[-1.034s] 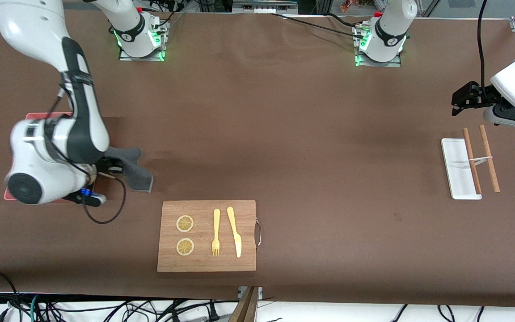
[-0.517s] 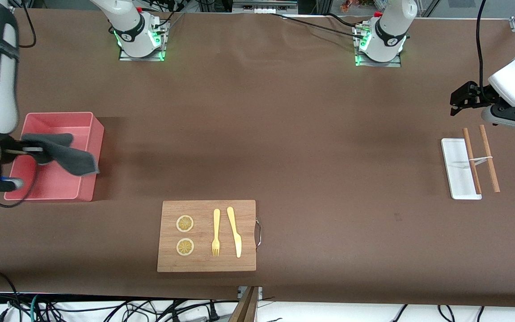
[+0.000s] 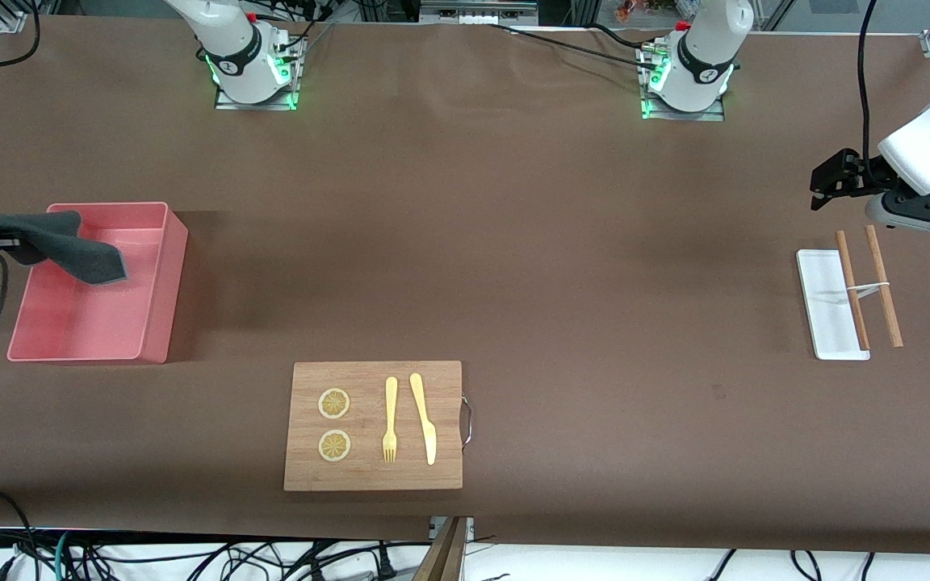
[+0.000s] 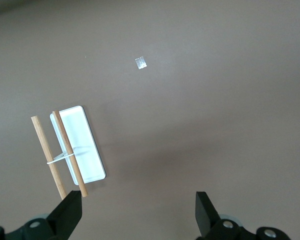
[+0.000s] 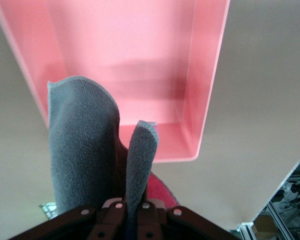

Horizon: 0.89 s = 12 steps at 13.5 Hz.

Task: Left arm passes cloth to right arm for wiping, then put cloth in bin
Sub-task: 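Lower the cloth into the pink bin and open the right gripper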

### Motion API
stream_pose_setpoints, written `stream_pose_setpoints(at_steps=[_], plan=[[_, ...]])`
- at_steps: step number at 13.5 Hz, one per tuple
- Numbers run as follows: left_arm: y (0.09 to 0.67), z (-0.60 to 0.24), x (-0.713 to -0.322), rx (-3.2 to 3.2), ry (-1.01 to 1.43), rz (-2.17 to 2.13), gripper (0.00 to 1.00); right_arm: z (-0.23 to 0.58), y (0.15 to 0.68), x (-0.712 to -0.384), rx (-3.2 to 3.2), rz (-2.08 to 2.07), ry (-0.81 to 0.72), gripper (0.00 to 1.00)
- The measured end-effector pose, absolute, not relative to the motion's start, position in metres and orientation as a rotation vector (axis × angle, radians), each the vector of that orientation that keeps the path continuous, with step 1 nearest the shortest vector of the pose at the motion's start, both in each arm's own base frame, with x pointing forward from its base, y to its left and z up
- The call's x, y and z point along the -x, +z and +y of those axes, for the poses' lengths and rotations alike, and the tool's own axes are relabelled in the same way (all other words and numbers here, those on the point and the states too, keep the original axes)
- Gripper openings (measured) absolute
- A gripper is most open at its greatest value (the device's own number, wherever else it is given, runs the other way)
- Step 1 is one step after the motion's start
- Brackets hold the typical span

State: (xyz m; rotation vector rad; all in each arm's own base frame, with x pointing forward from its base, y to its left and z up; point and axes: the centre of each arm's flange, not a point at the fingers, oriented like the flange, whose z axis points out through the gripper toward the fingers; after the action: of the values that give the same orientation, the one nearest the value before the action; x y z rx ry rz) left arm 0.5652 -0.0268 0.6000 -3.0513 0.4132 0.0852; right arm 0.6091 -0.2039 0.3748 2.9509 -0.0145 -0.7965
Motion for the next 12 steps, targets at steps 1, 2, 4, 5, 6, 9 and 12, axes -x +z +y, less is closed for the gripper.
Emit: stream_pose_setpoints(at_steps=[1,2,4,5,6,9,12], plan=[[0.599,-0.029,-0.566,3.051,0.085,0.419,1.0,-0.209,0.353,-0.605,-2.951,-0.014,-0.799,0.02],[0.598,-0.033,-0.567,3.05,0.081,0.432,1.0,-0.212,0.335,-0.601,-2.95,-0.012,-0.804,0.02],[0.598,-0.043,-0.569,3.047,0.076,0.454,1.0,-0.212,0.31,-0.6,-2.946,0.001,-0.802,0.02],[0.598,-0.043,-0.569,3.047,0.076,0.455,1.0,-0.21,0.3,-0.602,-2.944,0.012,-0.793,0.02],[0.598,-0.043,-0.569,3.047,0.075,0.454,1.0,-0.209,0.289,-0.603,-2.942,0.021,-0.784,0.02],[0.598,-0.042,-0.569,3.048,0.075,0.453,1.0,-0.21,0.248,-0.598,-2.956,0.034,-0.724,0.03],[0.598,-0.042,-0.57,3.048,0.075,0.451,1.0,-0.206,0.239,-0.603,-2.997,0.018,-0.652,0.11]])
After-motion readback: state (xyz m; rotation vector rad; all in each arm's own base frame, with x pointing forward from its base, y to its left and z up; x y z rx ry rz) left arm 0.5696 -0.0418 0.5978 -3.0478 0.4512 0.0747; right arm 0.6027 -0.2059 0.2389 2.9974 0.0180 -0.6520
